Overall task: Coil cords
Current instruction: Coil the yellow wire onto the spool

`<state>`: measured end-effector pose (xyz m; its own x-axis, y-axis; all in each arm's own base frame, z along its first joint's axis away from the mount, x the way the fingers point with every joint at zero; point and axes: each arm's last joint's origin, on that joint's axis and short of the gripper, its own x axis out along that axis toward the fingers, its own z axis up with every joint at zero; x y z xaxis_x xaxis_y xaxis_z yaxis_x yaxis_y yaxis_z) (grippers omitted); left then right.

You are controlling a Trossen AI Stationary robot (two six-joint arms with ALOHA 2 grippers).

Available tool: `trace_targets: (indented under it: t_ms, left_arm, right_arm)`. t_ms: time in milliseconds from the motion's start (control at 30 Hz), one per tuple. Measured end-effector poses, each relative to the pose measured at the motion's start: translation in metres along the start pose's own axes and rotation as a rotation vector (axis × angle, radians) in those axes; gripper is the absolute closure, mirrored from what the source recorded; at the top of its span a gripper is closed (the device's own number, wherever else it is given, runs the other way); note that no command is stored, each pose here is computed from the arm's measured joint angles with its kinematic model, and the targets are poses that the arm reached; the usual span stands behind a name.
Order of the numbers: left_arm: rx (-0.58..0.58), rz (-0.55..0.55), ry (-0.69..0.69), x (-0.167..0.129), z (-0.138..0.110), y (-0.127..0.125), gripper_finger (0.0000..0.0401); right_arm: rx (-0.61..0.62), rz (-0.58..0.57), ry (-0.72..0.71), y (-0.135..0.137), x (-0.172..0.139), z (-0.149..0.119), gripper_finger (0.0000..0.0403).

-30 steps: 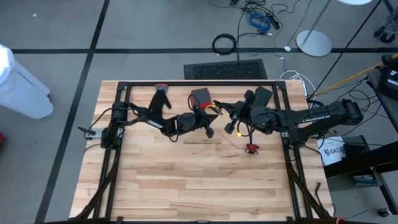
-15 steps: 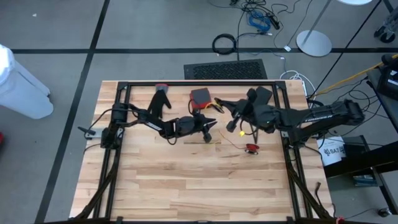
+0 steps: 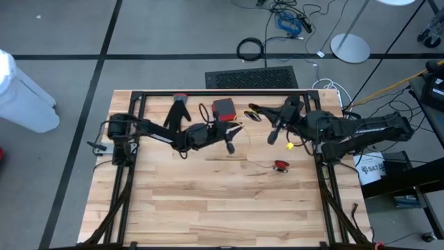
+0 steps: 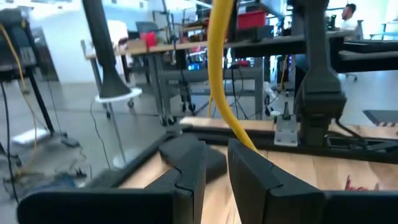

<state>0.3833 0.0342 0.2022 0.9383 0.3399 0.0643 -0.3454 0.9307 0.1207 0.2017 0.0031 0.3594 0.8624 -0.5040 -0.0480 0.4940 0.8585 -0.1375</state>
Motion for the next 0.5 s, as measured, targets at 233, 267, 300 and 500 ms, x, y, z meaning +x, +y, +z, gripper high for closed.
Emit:
trace_targets:
  t_ms: [233,267,300,500]
  left_arm:
    - [0.041,-0.056,-0.039,-0.018,0.046,0.000,0.0325]
    - [0.040,-0.069,-0.044,-0.020,0.051,-0.001,0.0325]
    - [0.044,-0.076,-0.034,-0.022,0.054,-0.002,0.0325]
    - [0.070,-0.091,0.043,-0.024,0.050,-0.003,0.0325]
  right_arm:
    - [-0.021,0.067,0.037,-0.007,-0.012,-0.002,0.0403]
    - [-0.023,0.067,0.040,-0.007,-0.013,-0.002,0.0403]
    - [-0.022,0.067,0.037,-0.007,-0.013,-0.002,0.0403]
    - [0.004,0.082,-0.033,-0.010,-0.016,0.006,0.0403]
